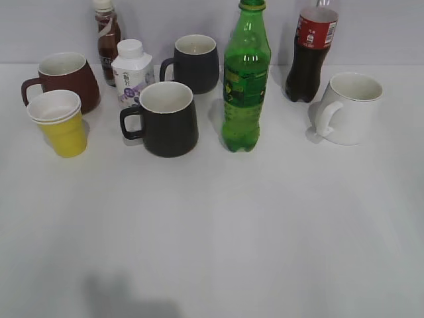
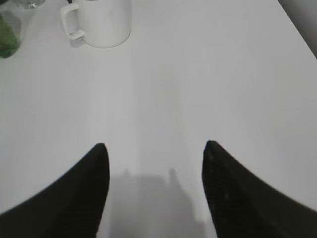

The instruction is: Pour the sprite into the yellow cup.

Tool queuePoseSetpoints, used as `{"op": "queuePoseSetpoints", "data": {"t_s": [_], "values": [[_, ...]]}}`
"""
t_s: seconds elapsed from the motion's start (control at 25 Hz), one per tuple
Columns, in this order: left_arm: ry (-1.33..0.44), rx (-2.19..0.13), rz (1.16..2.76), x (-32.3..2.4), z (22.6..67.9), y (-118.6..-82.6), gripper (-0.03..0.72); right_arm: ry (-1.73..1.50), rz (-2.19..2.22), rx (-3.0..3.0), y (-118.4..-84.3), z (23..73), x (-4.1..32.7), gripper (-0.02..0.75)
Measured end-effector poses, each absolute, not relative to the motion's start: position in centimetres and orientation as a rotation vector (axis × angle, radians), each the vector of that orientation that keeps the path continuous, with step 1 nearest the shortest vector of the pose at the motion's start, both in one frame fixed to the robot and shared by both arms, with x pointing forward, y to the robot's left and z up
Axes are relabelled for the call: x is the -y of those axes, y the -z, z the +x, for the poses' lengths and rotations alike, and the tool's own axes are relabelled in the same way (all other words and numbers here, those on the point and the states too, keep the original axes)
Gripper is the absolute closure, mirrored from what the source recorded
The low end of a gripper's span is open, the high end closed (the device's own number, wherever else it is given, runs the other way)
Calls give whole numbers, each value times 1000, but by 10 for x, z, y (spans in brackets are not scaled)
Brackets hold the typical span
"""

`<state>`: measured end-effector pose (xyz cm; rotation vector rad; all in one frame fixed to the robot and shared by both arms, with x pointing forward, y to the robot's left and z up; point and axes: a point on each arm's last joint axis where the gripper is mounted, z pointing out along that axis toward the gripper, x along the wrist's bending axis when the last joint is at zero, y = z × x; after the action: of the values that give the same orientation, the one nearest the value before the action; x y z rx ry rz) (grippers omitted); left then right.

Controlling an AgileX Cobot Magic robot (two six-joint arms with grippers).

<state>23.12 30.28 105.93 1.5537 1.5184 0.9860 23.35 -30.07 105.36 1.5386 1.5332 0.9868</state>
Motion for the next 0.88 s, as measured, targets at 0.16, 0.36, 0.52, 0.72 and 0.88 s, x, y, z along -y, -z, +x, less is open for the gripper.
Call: {"op": "queuePoseSetpoints", "data": {"t_s": [0.16,0.36,0.52,0.72,0.88], "values": [[-1050,-1373,1494,-303,246,-1079,449,-1090,1532,-1523,-1066,242,295,291],[-1170,-1251,1431,-303,277,-1092,449,-1228,1422,-1421,-1091,276,291,291],[-1133,-1236,1424,-297,311,-1075,447,-1223,1427,-1405,-1097,312,290,291],[-1057,-1286,1442,-292,353,-1046,446,-1208,1414,-1416,-1095,357,288,291],[-997,-1356,1504,-289,382,-1028,404,-1178,1316,-1531,-1084,392,275,291]]}}
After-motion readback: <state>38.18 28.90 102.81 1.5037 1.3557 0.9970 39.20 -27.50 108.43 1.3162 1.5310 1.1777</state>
